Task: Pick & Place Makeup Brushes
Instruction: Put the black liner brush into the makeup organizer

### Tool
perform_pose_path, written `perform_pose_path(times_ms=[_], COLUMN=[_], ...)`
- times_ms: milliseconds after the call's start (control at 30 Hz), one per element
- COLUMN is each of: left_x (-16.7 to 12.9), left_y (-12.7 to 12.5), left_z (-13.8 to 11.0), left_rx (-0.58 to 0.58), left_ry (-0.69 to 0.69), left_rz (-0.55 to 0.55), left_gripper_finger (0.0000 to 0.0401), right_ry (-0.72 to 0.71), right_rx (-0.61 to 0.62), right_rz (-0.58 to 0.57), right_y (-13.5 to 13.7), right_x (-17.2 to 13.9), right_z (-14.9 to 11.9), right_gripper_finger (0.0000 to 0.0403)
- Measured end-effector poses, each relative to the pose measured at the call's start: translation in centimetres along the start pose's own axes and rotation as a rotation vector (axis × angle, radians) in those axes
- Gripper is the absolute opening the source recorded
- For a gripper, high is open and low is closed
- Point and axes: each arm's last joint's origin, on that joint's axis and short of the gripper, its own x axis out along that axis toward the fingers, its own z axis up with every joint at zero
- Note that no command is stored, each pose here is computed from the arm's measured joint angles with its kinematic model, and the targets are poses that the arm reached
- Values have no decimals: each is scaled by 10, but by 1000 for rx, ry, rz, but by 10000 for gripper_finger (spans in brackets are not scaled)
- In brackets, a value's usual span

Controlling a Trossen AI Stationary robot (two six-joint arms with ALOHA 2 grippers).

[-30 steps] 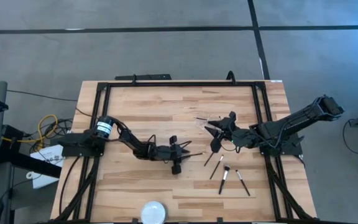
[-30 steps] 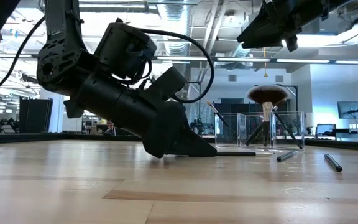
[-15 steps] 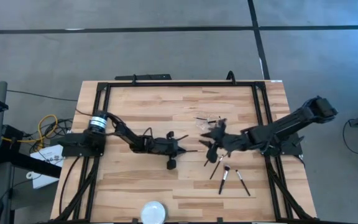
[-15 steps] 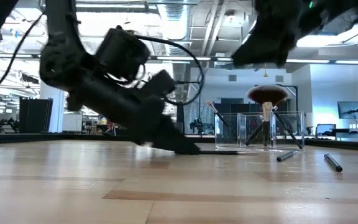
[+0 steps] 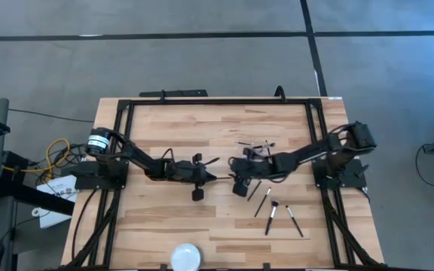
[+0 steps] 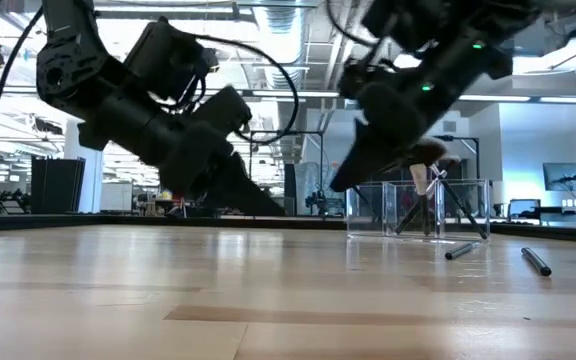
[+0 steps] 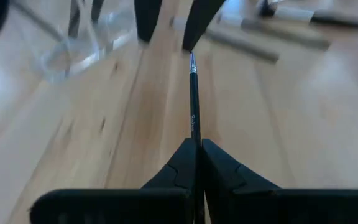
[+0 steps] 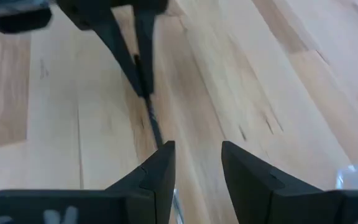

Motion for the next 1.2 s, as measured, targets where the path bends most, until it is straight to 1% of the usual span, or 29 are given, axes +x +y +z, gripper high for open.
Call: perform_pose_path(times_ms=[100,233,400,533,633,767,867,1033,1100,1200], left_x=[1,1,1,0,0,0,0,0,-2,-2], left_y=[1,1,2,2,2,2,2,4,6,8], left_z=[-1,0,2,3,3,3,3,0,-2,-4], left_rx=[-2,-3,-5,-6,-9,-10,-10,-11,-24,-38], left_ry=[-3,-8,-15,-25,-26,-26,-26,-14,-11,2], left_rz=[4,7,21,24,25,27,28,33,36,47], left_gripper_finger=[11,10,10,10,10,10,10,13,15,14], right_ry=[67,169,237,241,242,248,249,254,247,240], right_rx=[-42,-72,-83,-105,-102,-107,-136,-164,-163,-154], right_rz=[-7,18,24,17,13,13,21,70,73,66], right_y=[2,7,7,3,1,0,1,2,3,2], right_x=[9,18,26,27,28,27,27,27,27,27], right_z=[4,5,2,3,4,3,3,3,4,5], right_gripper_finger=[121,121,121,119,107,78,54,10,11,28])
